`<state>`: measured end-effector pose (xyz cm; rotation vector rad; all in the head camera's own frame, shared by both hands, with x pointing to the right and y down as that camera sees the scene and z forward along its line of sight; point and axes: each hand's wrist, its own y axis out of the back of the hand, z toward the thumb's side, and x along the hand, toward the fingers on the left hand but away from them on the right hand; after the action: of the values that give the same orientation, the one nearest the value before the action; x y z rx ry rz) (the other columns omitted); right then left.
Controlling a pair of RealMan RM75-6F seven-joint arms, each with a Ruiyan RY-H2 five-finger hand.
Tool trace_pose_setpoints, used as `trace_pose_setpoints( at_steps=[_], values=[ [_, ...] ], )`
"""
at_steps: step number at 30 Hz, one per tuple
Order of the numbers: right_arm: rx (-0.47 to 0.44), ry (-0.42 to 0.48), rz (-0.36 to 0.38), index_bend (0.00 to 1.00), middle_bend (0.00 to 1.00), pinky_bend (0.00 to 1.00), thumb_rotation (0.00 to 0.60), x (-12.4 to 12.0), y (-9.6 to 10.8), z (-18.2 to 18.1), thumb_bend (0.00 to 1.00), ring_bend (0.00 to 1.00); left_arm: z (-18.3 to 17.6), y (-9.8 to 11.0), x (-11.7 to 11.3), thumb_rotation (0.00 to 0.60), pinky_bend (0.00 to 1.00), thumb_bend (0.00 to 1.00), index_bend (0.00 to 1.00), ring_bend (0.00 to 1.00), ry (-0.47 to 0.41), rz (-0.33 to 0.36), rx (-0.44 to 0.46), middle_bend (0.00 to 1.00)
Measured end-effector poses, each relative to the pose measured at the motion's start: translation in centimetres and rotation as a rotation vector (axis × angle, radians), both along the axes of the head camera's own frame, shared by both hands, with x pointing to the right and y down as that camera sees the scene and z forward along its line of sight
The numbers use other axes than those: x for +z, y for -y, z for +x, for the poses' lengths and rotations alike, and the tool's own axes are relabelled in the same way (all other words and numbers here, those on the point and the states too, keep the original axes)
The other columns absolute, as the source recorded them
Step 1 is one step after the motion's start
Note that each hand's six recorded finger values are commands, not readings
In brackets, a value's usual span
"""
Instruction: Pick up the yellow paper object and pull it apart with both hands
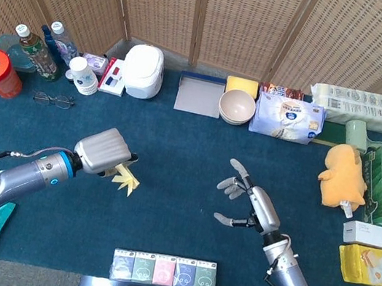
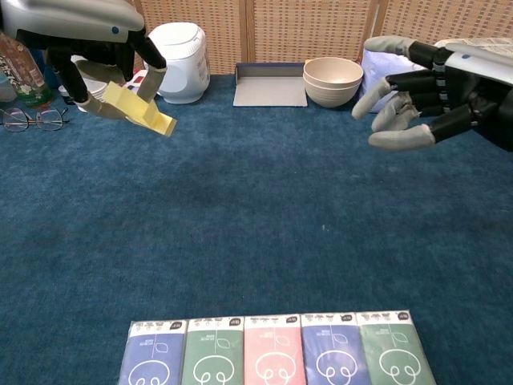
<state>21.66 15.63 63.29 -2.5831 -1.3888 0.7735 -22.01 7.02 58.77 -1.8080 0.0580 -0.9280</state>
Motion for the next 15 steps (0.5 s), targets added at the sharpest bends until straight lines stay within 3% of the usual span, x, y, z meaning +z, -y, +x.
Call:
trace_pose_setpoints(
  at_steps=[3, 6, 9, 15],
  values=[
    [0.009, 0.027, -0.006, 0.21, 0.79, 0.83, 0.600, 0.2, 0.2, -0.4, 0.15, 0.88, 0.4, 0.3, 0.0, 0.600, 0.79, 0.39, 0.69, 0.93, 0.003, -0.001, 0.002, 0.92],
    [0.017, 0.047, -0.004, 0.31, 0.93, 0.96, 0.600, 0.5, 0.6, -0.8, 0.15, 0.99, 0.7, 0.7, 0.1, 0.600, 0.79, 0.39, 0.69, 0.93, 0.009, 0.000, 0.005, 0.92],
    [0.018, 0.063, -0.006, 0.35, 0.99, 1.00, 0.600, 0.6, 0.7, -1.3, 0.16, 1.00, 1.1, 0.9, 0.2, 0.600, 0.79, 0.39, 0.69, 0.93, 0.012, -0.002, 0.008, 0.92],
    [0.001, 0.084, -0.030, 0.38, 1.00, 1.00, 0.600, 1.1, 0.5, -2.2, 0.18, 1.00, 1.8, 1.1, 0.5, 0.600, 0.79, 0.39, 0.69, 0.93, 0.024, 0.002, 0.022, 0.92]
  ],
)
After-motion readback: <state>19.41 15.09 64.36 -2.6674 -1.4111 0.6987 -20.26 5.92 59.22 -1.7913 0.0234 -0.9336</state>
